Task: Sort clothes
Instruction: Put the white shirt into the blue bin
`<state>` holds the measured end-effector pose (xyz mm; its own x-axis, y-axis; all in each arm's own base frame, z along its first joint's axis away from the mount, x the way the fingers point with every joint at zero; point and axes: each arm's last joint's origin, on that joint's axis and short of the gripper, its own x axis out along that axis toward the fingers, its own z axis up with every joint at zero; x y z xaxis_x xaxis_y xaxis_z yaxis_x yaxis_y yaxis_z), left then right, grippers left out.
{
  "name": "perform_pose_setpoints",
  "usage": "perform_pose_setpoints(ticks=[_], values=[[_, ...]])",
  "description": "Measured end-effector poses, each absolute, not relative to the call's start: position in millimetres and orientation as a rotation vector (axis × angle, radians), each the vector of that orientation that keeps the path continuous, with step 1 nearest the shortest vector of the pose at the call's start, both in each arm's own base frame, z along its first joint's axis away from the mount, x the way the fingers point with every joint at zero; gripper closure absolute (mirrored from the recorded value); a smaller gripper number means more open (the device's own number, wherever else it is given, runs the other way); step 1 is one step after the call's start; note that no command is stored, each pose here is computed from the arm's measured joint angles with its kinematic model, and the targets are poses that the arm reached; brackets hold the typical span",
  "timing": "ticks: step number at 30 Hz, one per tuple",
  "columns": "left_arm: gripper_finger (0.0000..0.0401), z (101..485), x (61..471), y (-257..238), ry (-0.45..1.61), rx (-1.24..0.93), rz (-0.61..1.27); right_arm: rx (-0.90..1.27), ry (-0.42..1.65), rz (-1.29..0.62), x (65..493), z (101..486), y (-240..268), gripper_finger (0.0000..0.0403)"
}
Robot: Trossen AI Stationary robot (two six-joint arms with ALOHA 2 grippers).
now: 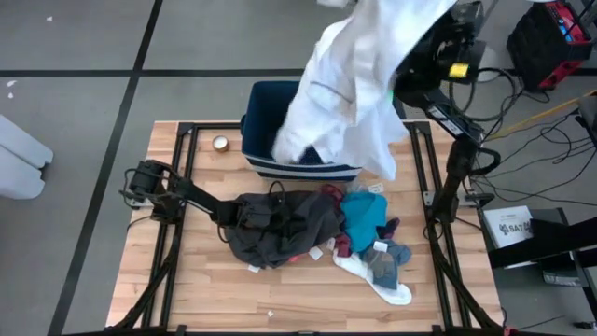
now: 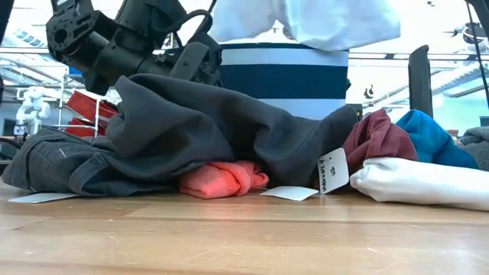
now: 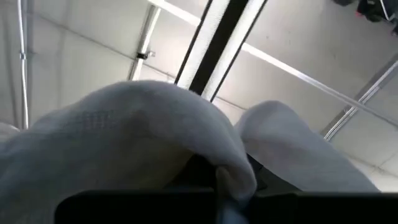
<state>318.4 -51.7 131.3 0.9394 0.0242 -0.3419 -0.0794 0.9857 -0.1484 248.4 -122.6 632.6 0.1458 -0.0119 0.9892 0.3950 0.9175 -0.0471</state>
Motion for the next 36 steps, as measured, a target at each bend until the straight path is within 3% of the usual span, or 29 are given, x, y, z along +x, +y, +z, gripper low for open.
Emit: perform_pose_setpoints(ticks=[4,11,15,20,27,36], values=[[0.0256,131,319,-52,0.346,-0.161,0.053,-0.267,-1.279,-0.326,259,623,-153,0.0402],[0.0256,131,318,-52,0.346,-0.161,0.053,-0.17,-0.758,-0.458,304,585,-200,0.0402],[0.0256,131,318,-52,0.347,-0.161,0.053,-0.173,-0.567,-0.427,323,564,-212,0.0402],[0.0256,131,318,-51,0.347,-0.161,0.054,-0.132,-0.494,-0.328,338,549,-216,0.0402],[0.0256,131,319,-51,0.347,-0.161,0.054,-0.094,-0.55,0.047,339,554,-206,0.0402],[0.0256,131,319,-51,0.347,-0.162,0.054,-0.004,-0.182,-0.067,338,524,-222,0.0402]])
